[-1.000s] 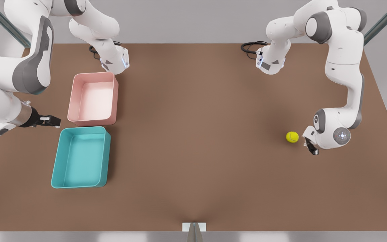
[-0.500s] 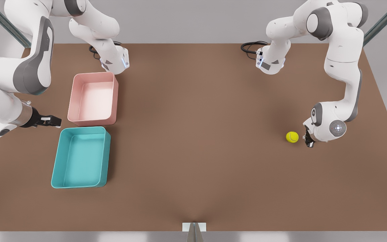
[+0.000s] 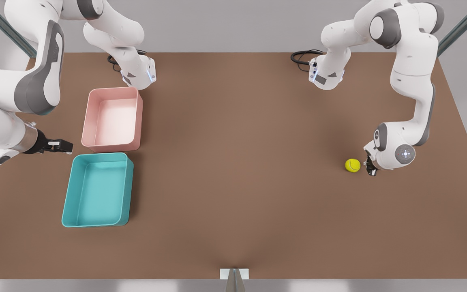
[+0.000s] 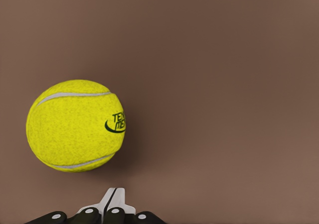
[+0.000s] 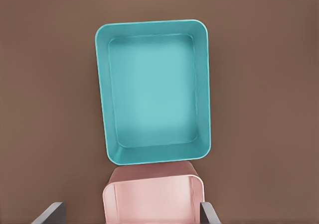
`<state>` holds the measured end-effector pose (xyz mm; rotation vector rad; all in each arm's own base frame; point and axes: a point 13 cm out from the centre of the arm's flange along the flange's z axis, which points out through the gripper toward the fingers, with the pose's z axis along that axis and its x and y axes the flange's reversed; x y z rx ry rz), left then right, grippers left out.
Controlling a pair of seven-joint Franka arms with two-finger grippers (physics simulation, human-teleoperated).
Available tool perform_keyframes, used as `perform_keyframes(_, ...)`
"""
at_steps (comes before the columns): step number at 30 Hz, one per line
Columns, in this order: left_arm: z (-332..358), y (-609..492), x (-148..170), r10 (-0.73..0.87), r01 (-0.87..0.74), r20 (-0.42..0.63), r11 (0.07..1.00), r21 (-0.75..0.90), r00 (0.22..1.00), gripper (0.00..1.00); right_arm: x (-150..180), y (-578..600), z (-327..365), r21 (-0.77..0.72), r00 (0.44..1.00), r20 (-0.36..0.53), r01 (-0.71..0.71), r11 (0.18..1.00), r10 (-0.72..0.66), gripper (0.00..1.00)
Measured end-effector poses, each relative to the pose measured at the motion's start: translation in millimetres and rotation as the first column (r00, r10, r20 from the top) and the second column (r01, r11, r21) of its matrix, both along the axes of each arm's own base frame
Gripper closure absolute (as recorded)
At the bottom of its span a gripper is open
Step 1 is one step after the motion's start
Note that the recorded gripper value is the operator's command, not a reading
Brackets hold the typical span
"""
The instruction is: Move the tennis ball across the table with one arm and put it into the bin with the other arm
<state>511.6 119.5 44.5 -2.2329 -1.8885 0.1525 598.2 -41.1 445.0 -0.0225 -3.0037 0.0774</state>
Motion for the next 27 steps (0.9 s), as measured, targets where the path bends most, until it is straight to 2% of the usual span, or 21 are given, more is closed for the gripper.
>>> perform_keyframes(9, 0.2, -21.8, 7.1, -0.018, 0.018, 0.012, 1.0, 0.01, 1.0, 0.79, -0.6, 1.1, -1.6, 0.001, 1.0, -0.004, -0.003, 1.0, 0.003, 0.0)
perform_keyframes(11, 6.4, -72.6, 19.5, -0.074, 0.074, 0.03, 0.997, 0.015, 0.997, 0.79, -0.8, 2.4, -2.1, 0.001, 1.0, -0.006, -0.005, 1.0, 0.005, 0.0)
perform_keyframes(12, 27.3, -118.2, 42.1, -0.091, 0.091, 0.074, 0.996, 0.0, 0.993, 0.79, -0.8, 2.7, -2.5, 0.002, 1.0, -0.006, -0.005, 1.0, 0.005, 0.0)
perform_keyframes(13, 58.8, -158.8, 71.7, -0.047, 0.052, 0.122, 0.998, -0.036, 0.991, 0.79, -0.8, 3.7, -3.0, 0.002, 1.0, -0.007, -0.007, 1.0, 0.007, 0.0)
perform_keyframes(14, 79.3, -174.1, 85.6, 0.059, -0.048, 0.13, 0.995, -0.087, 0.99, 0.79, -0.8, 4.5, -3.6, 0.002, 1.0, -0.009, -0.008, 1.0, 0.008, 0.0)
perform_keyframes(17, 98.0, -144.2, 90.4, 0.394, -0.381, 0.044, 0.906, -0.184, 0.918, 0.79, 0.0, 5.9, -6.4, 0.002, 1.0, -0.013, -0.009, 1.0, 0.009, 0.0)
perform_keyframes(19, 104.9, -139.7, 87.9, 0.52, -0.512, -0.012, 0.835, -0.2, 0.854, 0.79, 0.0, 5.9, -6.7, 0.002, 1.0, -0.013, -0.009, 1.0, 0.009, 0.0)
perform_keyframes(21, 125.5, -161.7, 90.9, 0.573, -0.567, -0.028, 0.8, -0.197, 0.819, 0.79, 0.0, 5.7, -6.7, 0.002, 1.0, -0.014, -0.008, 1.0, 0.008, 0.0)
perform_keyframes(22, 150.8, -177.4, 103.2, 0.582, -0.572, -0.01, 0.796, -0.199, 0.813, 0.79, -0.1, 5.2, -6.5, 0.002, 1.0, -0.013, -0.007, 1.0, 0.007, 0.0)
perform_keyframes(25, 308.7, -207.6, 161.0, 0.616, -0.583, 0.119, 0.78, -0.227, 0.779, 0.79, -0.4, 2.4, -6.0, 0.002, 1.0, -0.013, -0.003, 1.0, 0.003, 0.0)
perform_keyframes(26, 359.5, -209.9, 165.6, 0.64, -0.602, 0.147, 0.764, -0.231, 0.755, 0.48, -0.3, 2.6, -6.4, 0.002, 1.0, -0.013, -0.004, 1.0, 0.004, 0.0)
perform_keyframes(27, 393.6, -212.9, 159.9, 0.662, -0.628, 0.149, 0.746, -0.223, 0.734, 0.44, -0.2, 3.3, -6.6, 0.002, 1.0, -0.014, -0.004, 1.0, 0.005, 0.0)
